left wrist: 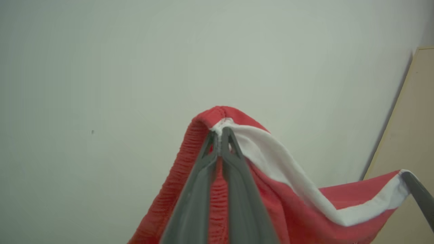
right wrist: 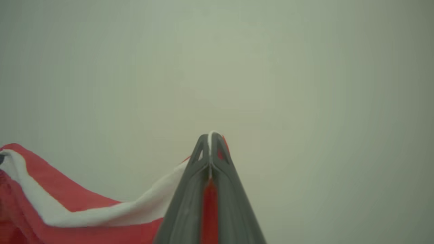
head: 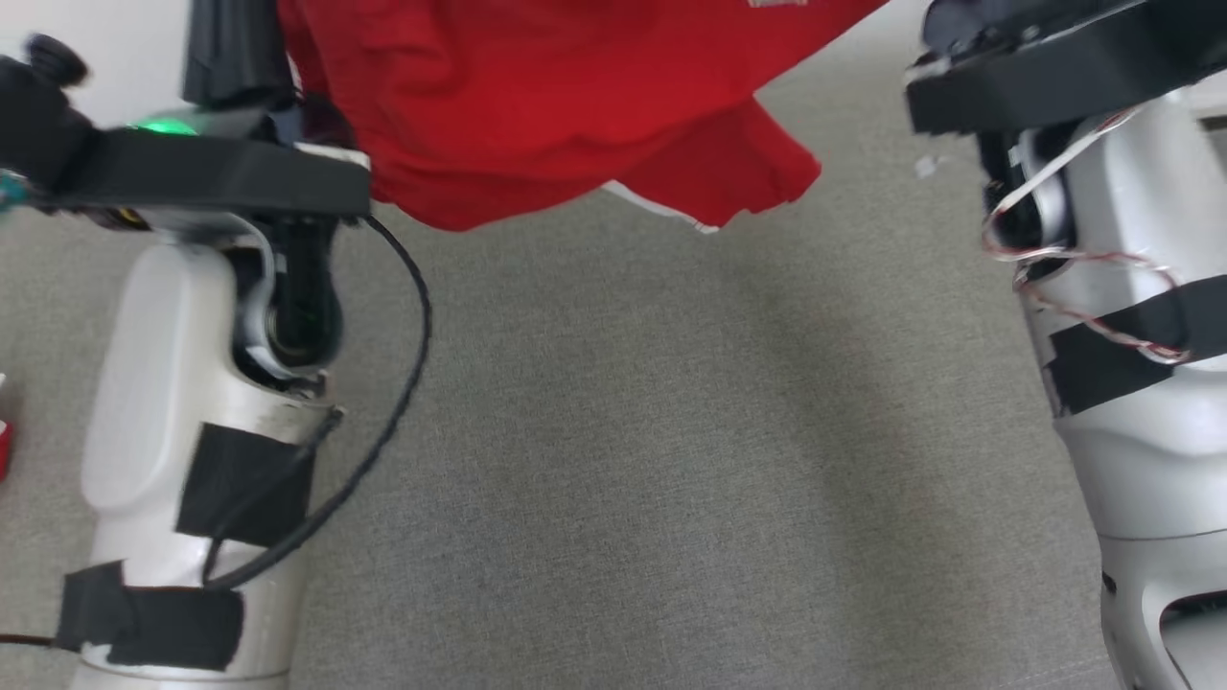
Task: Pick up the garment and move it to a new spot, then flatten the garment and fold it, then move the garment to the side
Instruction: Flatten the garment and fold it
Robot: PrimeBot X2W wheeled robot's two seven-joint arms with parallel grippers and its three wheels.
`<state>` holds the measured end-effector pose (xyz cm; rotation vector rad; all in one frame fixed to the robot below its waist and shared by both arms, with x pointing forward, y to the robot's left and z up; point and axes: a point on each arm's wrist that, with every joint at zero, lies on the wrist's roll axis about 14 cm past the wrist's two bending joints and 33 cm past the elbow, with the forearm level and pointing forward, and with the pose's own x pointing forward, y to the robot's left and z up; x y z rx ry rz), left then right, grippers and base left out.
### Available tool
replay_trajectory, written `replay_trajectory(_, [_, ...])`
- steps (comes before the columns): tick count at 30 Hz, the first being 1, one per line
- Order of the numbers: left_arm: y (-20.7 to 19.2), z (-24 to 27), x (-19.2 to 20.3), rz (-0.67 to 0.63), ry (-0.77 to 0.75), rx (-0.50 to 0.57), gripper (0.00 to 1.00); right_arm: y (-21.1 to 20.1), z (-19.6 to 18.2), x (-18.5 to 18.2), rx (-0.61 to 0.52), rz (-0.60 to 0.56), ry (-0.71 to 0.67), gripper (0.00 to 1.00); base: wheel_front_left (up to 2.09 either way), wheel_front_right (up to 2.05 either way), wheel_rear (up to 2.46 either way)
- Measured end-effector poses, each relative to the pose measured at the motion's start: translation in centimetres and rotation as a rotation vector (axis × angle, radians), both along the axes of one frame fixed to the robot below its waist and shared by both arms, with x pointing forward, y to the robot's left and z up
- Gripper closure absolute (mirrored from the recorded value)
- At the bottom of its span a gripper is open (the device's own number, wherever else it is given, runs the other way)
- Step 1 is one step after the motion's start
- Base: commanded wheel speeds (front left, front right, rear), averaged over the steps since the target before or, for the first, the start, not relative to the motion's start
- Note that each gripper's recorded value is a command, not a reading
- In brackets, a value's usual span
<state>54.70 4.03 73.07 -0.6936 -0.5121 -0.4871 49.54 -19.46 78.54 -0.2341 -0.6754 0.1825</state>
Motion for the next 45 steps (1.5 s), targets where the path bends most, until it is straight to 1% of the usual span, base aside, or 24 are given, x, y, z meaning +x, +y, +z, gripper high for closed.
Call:
replay_trajectory(2, [-1.0, -2.4, 0.5, -0.021, 0.046, 0.035, 1.00, 0.4, -2.4, 1.0, -0.040, 0.000, 0.060, 1.00, 0.00, 0.00, 0.00])
replay_trajectory(5, [-1.8, -7.1, 0.8, -0.037, 0.151, 0.076, 1.00, 0.0, -7.8, 2.2, -0.074, -0.003, 0.199, 1.00, 0.00, 0.00, 0.00])
replay_trajectory(7, [-2.2, -9.6, 0.2, -0.060, 0.206, 0.088, 1.00, -0.2, -11.1, 2.3, -0.094, 0.008, 0.288, 1.00, 0.00, 0.00, 0.00])
replay_trajectory(9, [-2.1, -11.3, -0.6, -0.075, 0.242, 0.099, 1.00, -0.3, -13.2, 2.0, -0.079, 0.026, 0.361, 1.00, 0.00, 0.00, 0.00])
replay_trajectory(11, [-1.4, -12.7, -1.6, -0.085, 0.278, 0.088, 1.00, -1.0, -14.8, 1.2, -0.060, 0.033, 0.433, 1.00, 0.00, 0.00, 0.00])
replay_trajectory(14, [-0.3, -14.7, -3.5, -0.098, 0.333, 0.075, 1.00, -2.0, -17.0, -0.8, 0.022, 0.058, 0.557, 1.00, 0.00, 0.00, 0.00])
replay_trajectory(18, [0.9, -17.5, -6.5, -0.131, 0.423, 0.097, 1.00, -2.8, -20.4, -4.4, 0.134, 0.100, 0.752, 1.00, 0.00, 0.00, 0.00])
replay_trajectory(19, [1.1, -18.3, -7.5, -0.143, 0.445, 0.111, 1.00, -3.2, -21.2, -5.4, 0.157, 0.098, 0.799, 1.00, 0.00, 0.00, 0.00])
replay_trajectory(21, [1.1, -20.0, -9.3, -0.182, 0.525, 0.087, 1.00, -4.1, -22.7, -7.2, 0.203, 0.093, 0.877, 1.00, 0.00, 0.00, 0.00])
replay_trajectory(27, [1.8, -22.4, -13.7, -0.249, 0.645, 0.084, 1.00, -6.1, -26.7, -12.1, 0.358, 0.062, 1.082, 1.00, 0.00, 0.00, 0.00])
replay_trajectory(31, [1.7, -24.2, -16.4, -0.297, 0.737, 0.093, 1.00, -6.6, -30.8, -16.4, 0.450, 0.039, 1.290, 1.00, 0.00, 0.00, 0.00])
replay_trajectory(33, [1.9, -24.9, -17.5, -0.307, 0.776, 0.094, 1.00, -6.6, -31.5, -17.9, 0.487, 0.033, 1.341, 1.00, 0.00, 0.00, 0.00])
replay_trajectory(36, [2.5, -26.2, -18.8, -0.307, 0.837, 0.135, 1.00, -6.7, -32.4, -19.8, 0.521, 0.012, 1.406, 1.00, 0.00, 0.00, 0.00])
replay_trajectory(41, [1.8, -28.1, -21.7, -0.377, 0.944, 0.191, 1.00, -7.3, -33.7, -23.1, 0.570, -0.067, 1.518, 1.00, 0.00, 0.00, 0.00])
replay_trajectory(45, [1.8, -29.2, -24.0, -0.429, 1.037, 0.209, 1.00, -6.5, -34.7, -25.9, 0.624, -0.100, 1.626, 1.00, 0.00, 0.00, 0.00])
